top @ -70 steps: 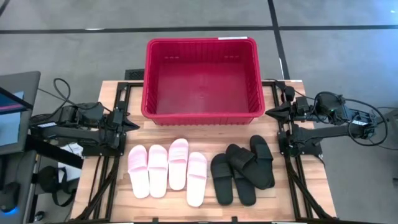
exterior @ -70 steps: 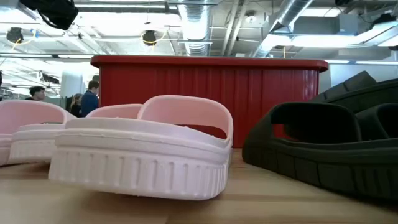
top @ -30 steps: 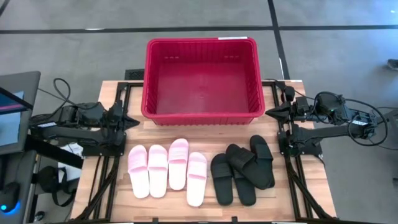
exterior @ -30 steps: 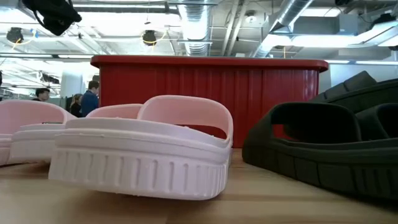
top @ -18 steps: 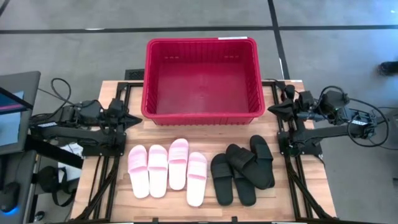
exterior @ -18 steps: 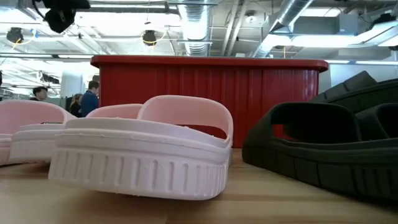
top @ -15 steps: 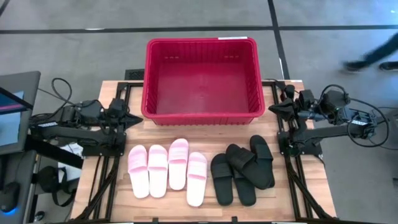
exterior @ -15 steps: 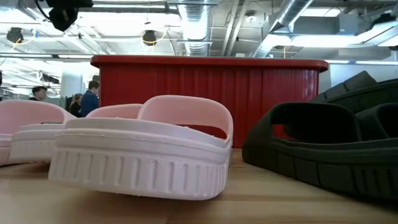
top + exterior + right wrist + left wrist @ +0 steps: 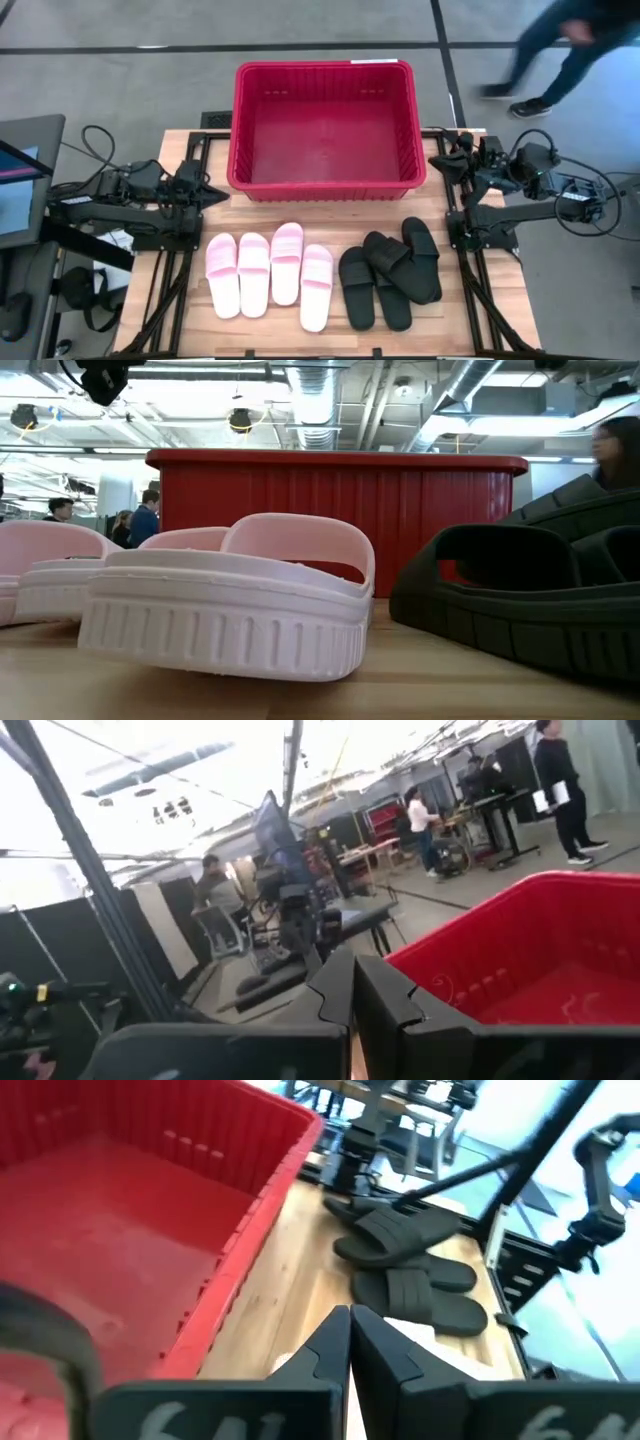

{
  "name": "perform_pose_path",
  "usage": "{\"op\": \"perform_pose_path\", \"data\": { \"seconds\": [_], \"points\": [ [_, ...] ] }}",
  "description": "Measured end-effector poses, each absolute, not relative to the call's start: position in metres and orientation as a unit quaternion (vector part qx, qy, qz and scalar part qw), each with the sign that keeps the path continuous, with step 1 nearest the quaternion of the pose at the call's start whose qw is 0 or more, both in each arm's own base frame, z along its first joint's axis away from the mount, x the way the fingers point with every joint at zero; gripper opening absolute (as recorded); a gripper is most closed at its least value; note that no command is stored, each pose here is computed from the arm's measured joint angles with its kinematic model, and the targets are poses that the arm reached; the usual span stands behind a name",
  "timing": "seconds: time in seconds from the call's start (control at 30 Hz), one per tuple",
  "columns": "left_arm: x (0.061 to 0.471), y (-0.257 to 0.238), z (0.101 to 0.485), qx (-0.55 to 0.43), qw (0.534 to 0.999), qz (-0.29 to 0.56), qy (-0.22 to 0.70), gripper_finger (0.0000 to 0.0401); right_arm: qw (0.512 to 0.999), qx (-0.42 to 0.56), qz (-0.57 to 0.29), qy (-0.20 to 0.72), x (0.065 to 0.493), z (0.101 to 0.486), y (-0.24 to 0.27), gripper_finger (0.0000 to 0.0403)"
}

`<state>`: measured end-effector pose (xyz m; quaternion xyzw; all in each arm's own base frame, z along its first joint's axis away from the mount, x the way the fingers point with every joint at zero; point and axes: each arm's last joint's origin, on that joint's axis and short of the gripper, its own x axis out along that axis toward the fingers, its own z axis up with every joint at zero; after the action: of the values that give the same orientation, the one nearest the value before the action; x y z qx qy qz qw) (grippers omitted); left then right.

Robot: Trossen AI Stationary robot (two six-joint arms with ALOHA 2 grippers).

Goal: Pick and place slides into bin
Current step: Put the black slide into the red container

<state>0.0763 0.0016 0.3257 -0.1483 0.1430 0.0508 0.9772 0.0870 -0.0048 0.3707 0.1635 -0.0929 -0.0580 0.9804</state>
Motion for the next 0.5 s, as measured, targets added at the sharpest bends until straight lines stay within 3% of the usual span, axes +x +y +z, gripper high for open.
{"op": "perform_pose_path", "data": {
  "seconds": [0.17,0.3,0.5],
  "points": [
    [0.076,0.002,0.325,-0.099,0.982,0.053,0.151,0.0,0.98,0.169,-0.041,-0.1,0.112,0.374,-0.003,0.0],
    [0.079,0.001,0.33,-0.163,0.978,0.043,0.121,0.0,0.985,0.16,-0.008,-0.07,0.144,0.371,-0.001,0.0],
    [0.085,-0.005,0.334,-0.183,0.974,-0.062,0.12,0.0,0.991,0.133,0.015,-0.029,0.169,0.378,0.003,0.0002]
  ]
}}
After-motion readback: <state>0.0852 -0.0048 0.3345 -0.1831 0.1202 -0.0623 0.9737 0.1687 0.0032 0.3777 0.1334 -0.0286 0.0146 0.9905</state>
